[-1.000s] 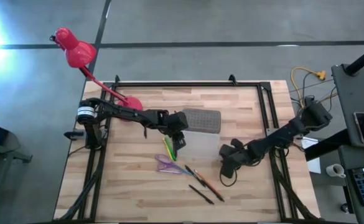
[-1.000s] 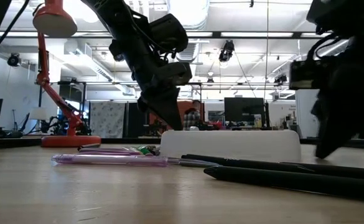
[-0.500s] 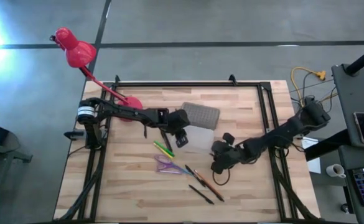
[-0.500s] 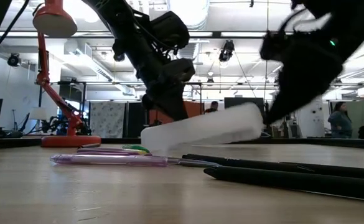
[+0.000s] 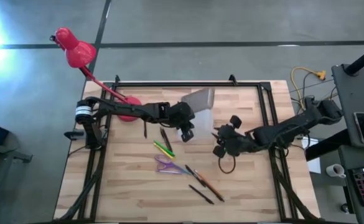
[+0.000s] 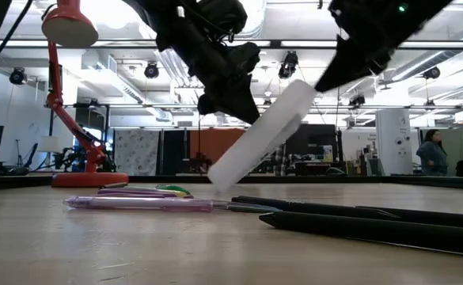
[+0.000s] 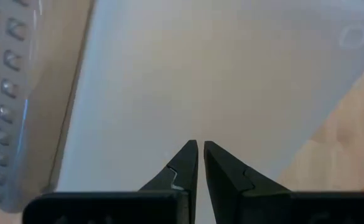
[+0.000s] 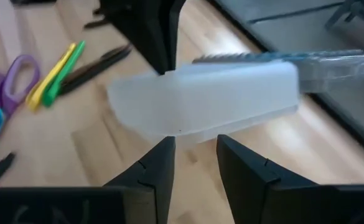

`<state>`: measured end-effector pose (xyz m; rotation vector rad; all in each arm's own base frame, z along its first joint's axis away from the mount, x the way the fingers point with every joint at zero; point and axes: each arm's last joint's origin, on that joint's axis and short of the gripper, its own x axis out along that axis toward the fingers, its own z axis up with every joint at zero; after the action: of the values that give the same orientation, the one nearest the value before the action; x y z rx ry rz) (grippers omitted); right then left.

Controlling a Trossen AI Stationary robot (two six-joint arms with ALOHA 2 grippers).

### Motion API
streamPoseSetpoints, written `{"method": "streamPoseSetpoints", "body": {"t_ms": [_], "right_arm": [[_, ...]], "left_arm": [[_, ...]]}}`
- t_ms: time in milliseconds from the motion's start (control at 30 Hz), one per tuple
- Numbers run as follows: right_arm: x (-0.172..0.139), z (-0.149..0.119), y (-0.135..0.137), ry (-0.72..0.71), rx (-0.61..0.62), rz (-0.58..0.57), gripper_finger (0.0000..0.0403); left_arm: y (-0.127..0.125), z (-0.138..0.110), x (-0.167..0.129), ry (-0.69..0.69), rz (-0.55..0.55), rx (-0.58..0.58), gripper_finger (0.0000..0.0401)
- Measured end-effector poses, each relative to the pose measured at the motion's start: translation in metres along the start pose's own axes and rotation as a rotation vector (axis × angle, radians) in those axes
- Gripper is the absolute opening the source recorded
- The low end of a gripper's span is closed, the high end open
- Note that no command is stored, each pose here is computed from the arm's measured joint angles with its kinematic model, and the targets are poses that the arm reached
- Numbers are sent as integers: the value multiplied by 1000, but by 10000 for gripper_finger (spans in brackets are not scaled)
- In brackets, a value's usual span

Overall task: Pick & place school supplies into a supply box
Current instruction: Prepare the supply box

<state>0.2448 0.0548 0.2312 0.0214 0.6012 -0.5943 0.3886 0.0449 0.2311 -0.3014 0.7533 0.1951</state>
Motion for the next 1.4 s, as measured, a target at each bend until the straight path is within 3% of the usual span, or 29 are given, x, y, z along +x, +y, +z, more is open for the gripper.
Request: {"method": "streamPoseSetpoints", "body": {"t_ms": [233, 367, 533, 667, 800, 1033, 1233, 1400], "right_arm": [[9, 27, -7, -42, -79, -22, 114], [22, 49, 6, -94, -90, 94, 114], [48, 61, 20, -65, -162, 132, 114], [62, 71, 20, -42, -115, 190, 114], [70, 70, 19, -2, -38, 194, 114], [69, 55, 11, 108, -29, 150, 114], [41, 43, 0, 285, -103, 188, 114], [29, 14, -8, 446, -187, 219, 114]], "left_arm": [[0, 2, -8, -12, 27, -5, 15], [-1, 5, -16, -40, 43, -17, 15], [-7, 5, -34, -22, 18, -26, 15], [-14, 1, -47, 4, 41, -12, 15], [-19, -12, -49, 50, 108, -11, 15], [-19, -30, -50, 83, 128, -45, 15], [-19, -30, -55, 67, 138, -44, 15], [-18, -30, -56, 62, 141, -45, 15]]}}
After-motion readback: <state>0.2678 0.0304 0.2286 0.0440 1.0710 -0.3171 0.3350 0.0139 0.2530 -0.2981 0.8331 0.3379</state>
